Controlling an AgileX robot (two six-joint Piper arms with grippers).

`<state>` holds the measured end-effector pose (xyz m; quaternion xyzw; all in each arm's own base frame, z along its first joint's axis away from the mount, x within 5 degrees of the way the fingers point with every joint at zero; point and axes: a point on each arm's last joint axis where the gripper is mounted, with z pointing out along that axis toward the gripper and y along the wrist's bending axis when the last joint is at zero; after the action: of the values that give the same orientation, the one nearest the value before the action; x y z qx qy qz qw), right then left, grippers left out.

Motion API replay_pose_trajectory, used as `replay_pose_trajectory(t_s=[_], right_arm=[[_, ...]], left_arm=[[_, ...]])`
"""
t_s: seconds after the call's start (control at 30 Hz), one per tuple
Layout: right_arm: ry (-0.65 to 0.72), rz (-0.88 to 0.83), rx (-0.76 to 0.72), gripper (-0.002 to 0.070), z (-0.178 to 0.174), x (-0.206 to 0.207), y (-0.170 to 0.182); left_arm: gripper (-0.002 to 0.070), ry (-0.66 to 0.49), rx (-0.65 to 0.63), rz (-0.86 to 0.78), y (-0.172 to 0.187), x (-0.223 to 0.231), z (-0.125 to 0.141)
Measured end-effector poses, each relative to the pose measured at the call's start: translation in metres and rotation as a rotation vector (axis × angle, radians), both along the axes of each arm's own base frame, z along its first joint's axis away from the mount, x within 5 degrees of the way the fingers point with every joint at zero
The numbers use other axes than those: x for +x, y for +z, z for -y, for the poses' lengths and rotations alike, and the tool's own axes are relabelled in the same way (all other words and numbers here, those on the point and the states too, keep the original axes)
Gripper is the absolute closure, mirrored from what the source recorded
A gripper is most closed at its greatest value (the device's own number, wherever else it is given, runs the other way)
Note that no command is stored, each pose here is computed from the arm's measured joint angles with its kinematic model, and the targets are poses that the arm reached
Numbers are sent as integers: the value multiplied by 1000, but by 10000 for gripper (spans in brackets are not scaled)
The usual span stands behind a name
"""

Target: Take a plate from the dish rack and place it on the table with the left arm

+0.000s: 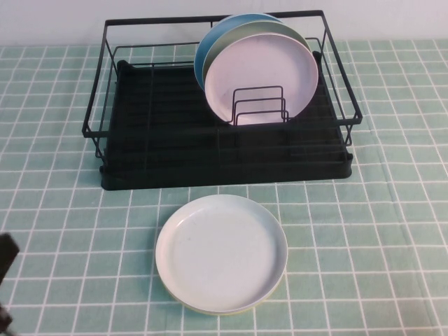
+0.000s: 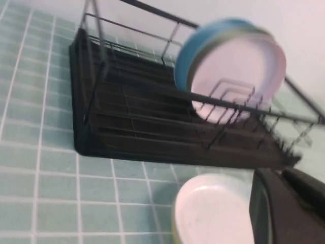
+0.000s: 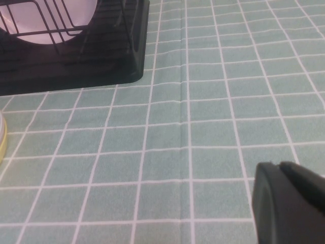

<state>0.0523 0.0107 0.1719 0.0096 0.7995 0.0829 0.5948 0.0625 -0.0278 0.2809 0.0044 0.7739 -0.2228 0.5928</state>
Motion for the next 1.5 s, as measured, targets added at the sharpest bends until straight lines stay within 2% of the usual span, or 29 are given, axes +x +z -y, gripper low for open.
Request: replay_pose_trajectory(t_s=[0.13, 0.27, 0.47, 0.63, 0.7, 0.8, 1.0, 1.07, 1.17, 1.3, 1.5], right_arm=[[0, 0, 0, 694, 0, 0, 0], [0, 0, 0, 694, 0, 0, 0], [0, 0, 0, 694, 0, 0, 0], [0, 0, 0, 694, 0, 0, 0], [0, 0, 0, 694, 0, 0, 0], [0, 0, 0, 694, 0, 0, 0], [0, 0, 0, 694, 0, 0, 0], [0, 0, 0, 694, 0, 0, 0], [0, 0, 0, 694, 0, 0, 0], [0, 0, 0, 694, 0, 0, 0], [0, 0, 0, 694, 0, 0, 0]], left_arm=[[679, -121, 281, -22, 49, 29, 10], [679, -269, 513, -69, 81, 72, 23], [679, -462, 626, -125, 116, 141, 48], [679, -690, 740, -115, 120, 200, 70], [673, -737, 763, -105, 119, 222, 77], [612, -782, 782, -77, 120, 248, 85], [260, -818, 785, 23, 118, 282, 102], [214, -805, 816, 85, 117, 290, 111], [209, -792, 881, 199, 114, 300, 130], [237, -748, 921, 304, 102, 313, 160], [249, -696, 921, 320, 72, 333, 186]])
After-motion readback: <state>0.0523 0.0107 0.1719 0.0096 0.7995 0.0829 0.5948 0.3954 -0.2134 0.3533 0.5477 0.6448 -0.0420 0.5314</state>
